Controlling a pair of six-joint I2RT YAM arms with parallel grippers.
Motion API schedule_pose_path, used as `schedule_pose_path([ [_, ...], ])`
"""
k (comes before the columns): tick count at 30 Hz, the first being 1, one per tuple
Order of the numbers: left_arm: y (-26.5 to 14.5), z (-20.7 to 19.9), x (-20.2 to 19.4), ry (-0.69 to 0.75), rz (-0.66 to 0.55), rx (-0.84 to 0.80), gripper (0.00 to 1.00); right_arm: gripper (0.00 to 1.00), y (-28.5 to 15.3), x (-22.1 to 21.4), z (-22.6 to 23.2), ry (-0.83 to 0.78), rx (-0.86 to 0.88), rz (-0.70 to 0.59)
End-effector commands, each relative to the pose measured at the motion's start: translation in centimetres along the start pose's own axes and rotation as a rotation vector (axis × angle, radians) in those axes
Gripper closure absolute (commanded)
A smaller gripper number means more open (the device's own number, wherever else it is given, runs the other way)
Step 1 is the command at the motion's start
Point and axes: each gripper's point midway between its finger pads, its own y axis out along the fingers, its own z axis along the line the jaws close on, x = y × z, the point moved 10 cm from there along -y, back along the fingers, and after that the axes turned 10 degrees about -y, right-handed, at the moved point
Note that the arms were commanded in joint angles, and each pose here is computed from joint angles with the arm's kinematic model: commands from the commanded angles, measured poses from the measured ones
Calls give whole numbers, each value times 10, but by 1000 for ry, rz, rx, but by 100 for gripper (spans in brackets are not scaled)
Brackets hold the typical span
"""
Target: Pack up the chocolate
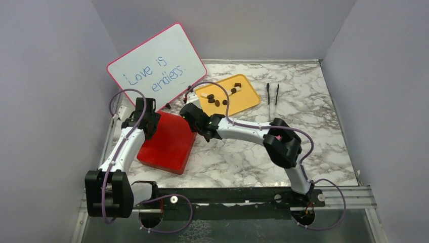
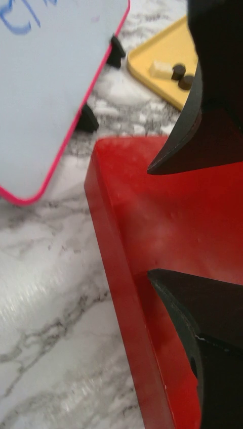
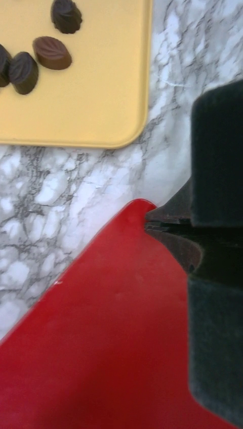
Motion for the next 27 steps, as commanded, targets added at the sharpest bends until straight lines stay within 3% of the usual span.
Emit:
schedule_pose_path([
  [1, 0, 29, -5, -6, 3, 99, 31, 99, 25, -30, 5, -38, -59, 162],
  [6, -16, 24, 4, -42, -14, 116, 31, 99, -3, -8, -3, -24, -28, 82],
  [13, -48, 13, 23, -80, -65, 184, 30, 99, -63, 26, 9, -13, 295, -65],
  [22, -65, 21, 28, -87, -52, 197, 34, 99, -106, 7, 60, 33, 633, -96],
  [27, -56, 36, 25, -76, -84, 245, 34, 99, -98, -22, 84, 33, 716, -23],
])
